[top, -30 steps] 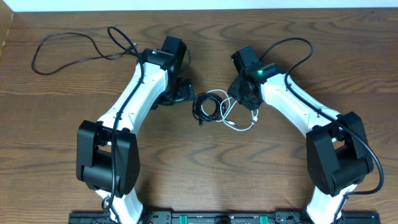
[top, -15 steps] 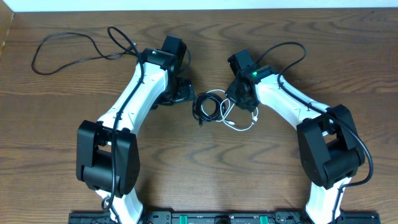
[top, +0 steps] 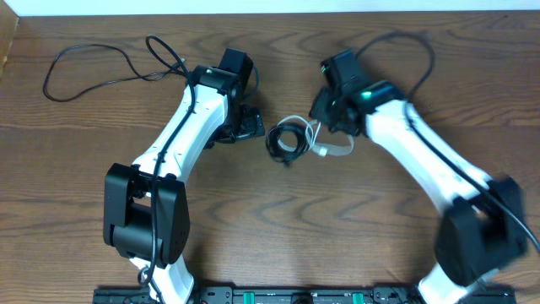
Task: Untangle cables
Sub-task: 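Lower the right gripper onto the white cable and grasp it, then lift the white cable with the right gripper toward the back right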
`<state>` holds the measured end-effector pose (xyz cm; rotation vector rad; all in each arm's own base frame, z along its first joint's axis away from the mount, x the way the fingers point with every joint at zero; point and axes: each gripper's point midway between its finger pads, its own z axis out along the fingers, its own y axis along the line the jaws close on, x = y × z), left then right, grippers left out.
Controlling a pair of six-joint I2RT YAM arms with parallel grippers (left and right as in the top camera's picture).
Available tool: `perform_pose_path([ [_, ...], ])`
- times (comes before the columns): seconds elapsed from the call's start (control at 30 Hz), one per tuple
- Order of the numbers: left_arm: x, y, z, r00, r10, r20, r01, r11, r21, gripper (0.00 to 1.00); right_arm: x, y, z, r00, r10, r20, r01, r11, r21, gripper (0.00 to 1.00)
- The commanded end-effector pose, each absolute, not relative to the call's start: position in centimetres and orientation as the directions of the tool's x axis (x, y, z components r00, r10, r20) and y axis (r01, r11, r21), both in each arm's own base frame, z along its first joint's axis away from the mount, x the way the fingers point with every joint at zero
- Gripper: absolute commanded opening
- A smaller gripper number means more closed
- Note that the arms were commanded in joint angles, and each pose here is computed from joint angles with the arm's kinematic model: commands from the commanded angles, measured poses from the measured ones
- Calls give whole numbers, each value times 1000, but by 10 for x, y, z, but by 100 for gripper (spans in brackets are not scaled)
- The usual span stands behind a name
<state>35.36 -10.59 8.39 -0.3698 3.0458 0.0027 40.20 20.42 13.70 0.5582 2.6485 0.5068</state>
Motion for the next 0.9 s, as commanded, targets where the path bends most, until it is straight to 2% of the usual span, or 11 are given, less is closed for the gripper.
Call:
perform_pose_path([
  [0.0,352,-103,83,-965,-253,-71,-255,967,8,98,406,203,233,-791,340,-508,77,880,469,1],
  [0.1,352,-103,83,-965,-253,-71,-255,967,8,98,394,197,300,-711,334,-619,-33,863,504,1],
  [0.27,352,-103,83,-965,-253,-71,-255,967,8,98,367,186,372,-599,387,-701,-129,818,561,1],
  [0.47,352,-103,83,-965,-254,-71,-255,967,8,98,347,177,413,-520,425,-741,-194,786,587,1],
  [0.6,352,-103,83,-965,-253,-71,-255,967,8,98,344,176,418,-509,430,-746,-201,784,588,1],
  [0.7,352,-103,83,-965,-253,-71,-255,967,8,98,350,160,398,-512,441,-737,-89,827,556,1],
  [0.8,352,-103,83,-965,-253,-71,-255,967,8,98,356,107,358,-439,566,-698,276,824,494,2],
  [0.87,352,-103,83,-965,-253,-71,-255,967,8,98,356,93,340,-418,594,-688,388,801,456,1],
])
